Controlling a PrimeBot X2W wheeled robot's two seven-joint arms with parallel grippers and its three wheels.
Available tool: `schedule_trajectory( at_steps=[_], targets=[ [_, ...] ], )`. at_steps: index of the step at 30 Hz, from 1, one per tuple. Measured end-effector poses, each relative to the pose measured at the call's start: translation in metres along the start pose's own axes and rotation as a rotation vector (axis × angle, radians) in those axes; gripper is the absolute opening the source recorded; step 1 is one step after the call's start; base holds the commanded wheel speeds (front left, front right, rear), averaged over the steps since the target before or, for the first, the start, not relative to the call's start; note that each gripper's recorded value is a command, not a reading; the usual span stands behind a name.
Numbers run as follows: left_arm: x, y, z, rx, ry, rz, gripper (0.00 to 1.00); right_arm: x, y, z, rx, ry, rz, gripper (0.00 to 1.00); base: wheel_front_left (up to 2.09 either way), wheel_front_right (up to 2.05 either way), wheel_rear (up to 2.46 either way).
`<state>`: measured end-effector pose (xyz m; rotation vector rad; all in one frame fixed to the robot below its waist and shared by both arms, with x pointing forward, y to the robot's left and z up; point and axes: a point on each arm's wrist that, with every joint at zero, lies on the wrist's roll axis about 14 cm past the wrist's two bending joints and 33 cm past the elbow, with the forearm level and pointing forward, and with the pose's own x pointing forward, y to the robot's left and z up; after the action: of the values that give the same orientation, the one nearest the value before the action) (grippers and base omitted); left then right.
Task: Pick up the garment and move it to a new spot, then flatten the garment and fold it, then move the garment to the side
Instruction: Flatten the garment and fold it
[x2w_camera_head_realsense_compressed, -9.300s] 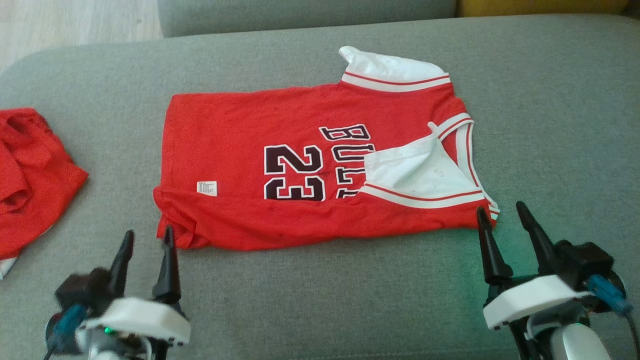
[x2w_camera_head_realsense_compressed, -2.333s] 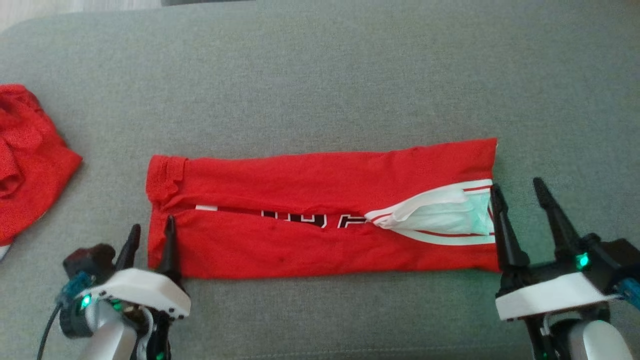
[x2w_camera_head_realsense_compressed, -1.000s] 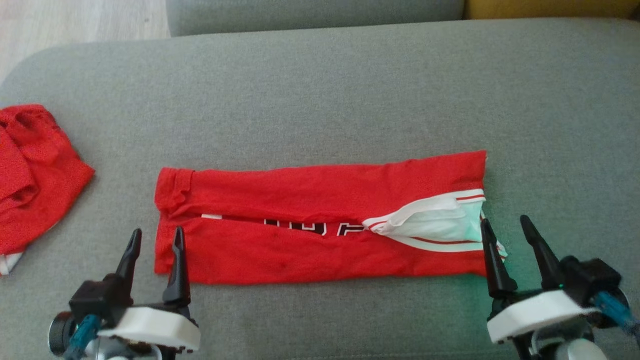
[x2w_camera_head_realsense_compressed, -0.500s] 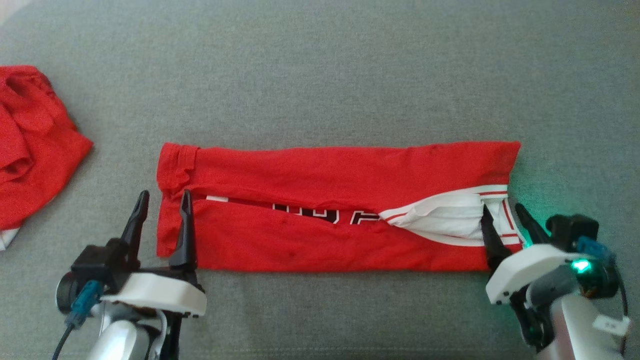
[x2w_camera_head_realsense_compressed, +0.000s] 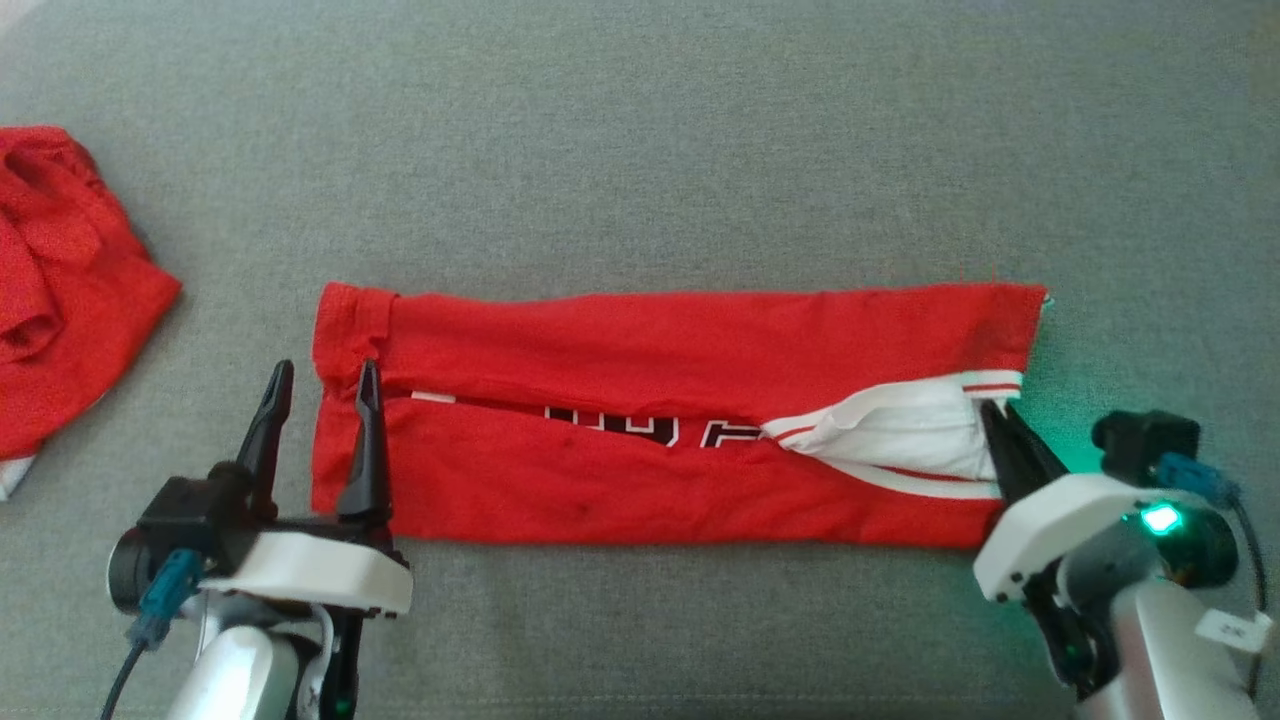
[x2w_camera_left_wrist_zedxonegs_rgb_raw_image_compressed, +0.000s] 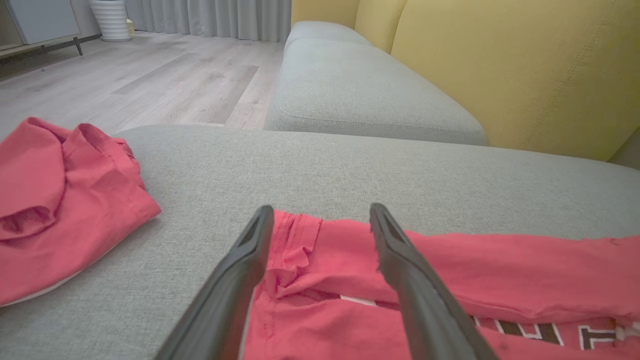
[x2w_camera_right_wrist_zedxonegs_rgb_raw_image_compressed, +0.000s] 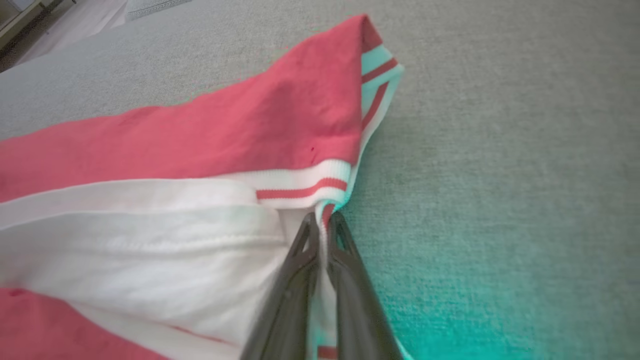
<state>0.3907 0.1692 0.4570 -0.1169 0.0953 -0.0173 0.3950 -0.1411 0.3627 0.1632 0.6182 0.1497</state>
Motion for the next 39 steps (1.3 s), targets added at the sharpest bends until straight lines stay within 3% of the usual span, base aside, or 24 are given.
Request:
schedule_trajectory(
  at_steps=[7,14,18,22,27,33,39],
  targets=[
    [0.000,0.002,0.009,0.001,-0.029,0.004,1.00,-0.019,-0.038,0.014,-0.001,-0.060,-0.105,0.00,0.00,0.00,0.00],
    [-0.003,-0.005,0.013,-0.011,-0.043,-0.006,1.00,-0.046,-0.107,0.043,-0.030,-0.124,-0.278,0.00,0.00,0.00,0.00],
    [-0.005,-0.006,0.017,-0.013,-0.055,-0.014,1.00,-0.054,-0.113,0.052,-0.025,-0.148,-0.298,0.00,0.00,0.00,0.00],
    [-0.011,-0.007,0.019,-0.008,-0.060,-0.014,1.00,-0.052,-0.073,0.077,-0.048,-0.219,-0.186,0.00,0.00,0.00,0.00],
    [-0.019,-0.008,0.018,-0.004,-0.057,-0.014,1.00,-0.052,0.017,0.097,-0.034,-0.269,0.070,0.00,0.00,0.00,0.00],
    [-0.023,-0.006,0.018,-0.002,-0.057,-0.010,1.00,-0.052,0.126,0.067,0.018,-0.169,0.401,0.00,0.00,0.00,0.00],
    [-0.027,0.002,0.013,0.001,-0.041,0.010,1.00,-0.049,0.185,0.044,0.115,-0.110,0.598,0.00,0.00,0.00,0.00]
  ],
)
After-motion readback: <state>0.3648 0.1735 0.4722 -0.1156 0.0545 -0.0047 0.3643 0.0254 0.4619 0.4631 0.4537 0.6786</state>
